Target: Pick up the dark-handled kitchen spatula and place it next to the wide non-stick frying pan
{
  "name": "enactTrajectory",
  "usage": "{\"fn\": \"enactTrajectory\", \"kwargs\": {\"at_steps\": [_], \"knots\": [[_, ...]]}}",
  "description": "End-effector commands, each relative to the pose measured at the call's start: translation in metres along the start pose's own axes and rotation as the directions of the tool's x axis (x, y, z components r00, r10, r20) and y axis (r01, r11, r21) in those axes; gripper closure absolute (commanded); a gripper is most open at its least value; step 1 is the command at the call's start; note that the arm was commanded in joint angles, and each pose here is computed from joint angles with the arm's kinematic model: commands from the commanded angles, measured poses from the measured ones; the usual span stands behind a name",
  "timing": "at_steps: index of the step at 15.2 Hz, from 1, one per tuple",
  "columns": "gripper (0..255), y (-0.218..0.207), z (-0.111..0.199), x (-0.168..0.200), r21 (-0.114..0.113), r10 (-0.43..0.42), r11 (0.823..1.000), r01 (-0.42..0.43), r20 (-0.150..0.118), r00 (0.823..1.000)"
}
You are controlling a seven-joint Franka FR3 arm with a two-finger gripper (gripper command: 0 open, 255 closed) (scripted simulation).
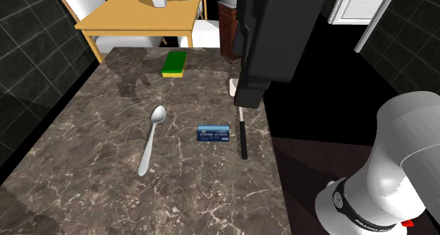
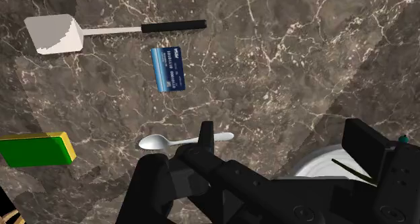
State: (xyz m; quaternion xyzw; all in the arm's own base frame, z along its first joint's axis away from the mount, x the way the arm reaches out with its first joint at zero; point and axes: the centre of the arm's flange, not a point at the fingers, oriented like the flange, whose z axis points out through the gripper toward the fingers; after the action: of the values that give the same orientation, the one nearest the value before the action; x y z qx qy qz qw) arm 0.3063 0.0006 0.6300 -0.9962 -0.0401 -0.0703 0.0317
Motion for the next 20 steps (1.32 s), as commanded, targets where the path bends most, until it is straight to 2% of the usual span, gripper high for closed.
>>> {"fn": "enactTrajectory", "kwargs": {"at_steps": [1, 3, 5, 7, 8, 10, 12, 15, 17, 20], "knots": [[0, 0.000, 0.000, 0.000, 0.000, 0.000, 1.000, 0.000, 0.000, 1.000], [0, 0.016, 0.018, 0.011, -0.009, 0.130, 0.991, -0.130, 0.009, 0.991], [0, 0.033, 0.036, 0.019, -0.020, 0.259, 0.966, -0.258, 0.018, 0.966], [0, 0.051, 0.054, 0.025, -0.032, 0.382, 0.924, -0.382, 0.024, 0.924], [0, 0.061, 0.063, 0.027, -0.038, 0.442, 0.897, -0.441, 0.027, 0.897], [0, 0.080, 0.080, 0.029, -0.050, 0.555, 0.831, -0.554, 0.031, 0.831], [0, 0.099, 0.098, 0.028, -0.064, 0.659, 0.752, -0.657, 0.034, 0.751], [0, 0.128, 0.124, 0.022, -0.084, 0.793, 0.608, -0.789, 0.034, 0.608], [0, 0.147, 0.141, 0.015, -0.097, 0.866, 0.500, -0.861, 0.033, 0.499], [0, 0.173, 0.166, -0.001, -0.116, 0.947, 0.321, -0.940, 0.027, 0.320]]}}
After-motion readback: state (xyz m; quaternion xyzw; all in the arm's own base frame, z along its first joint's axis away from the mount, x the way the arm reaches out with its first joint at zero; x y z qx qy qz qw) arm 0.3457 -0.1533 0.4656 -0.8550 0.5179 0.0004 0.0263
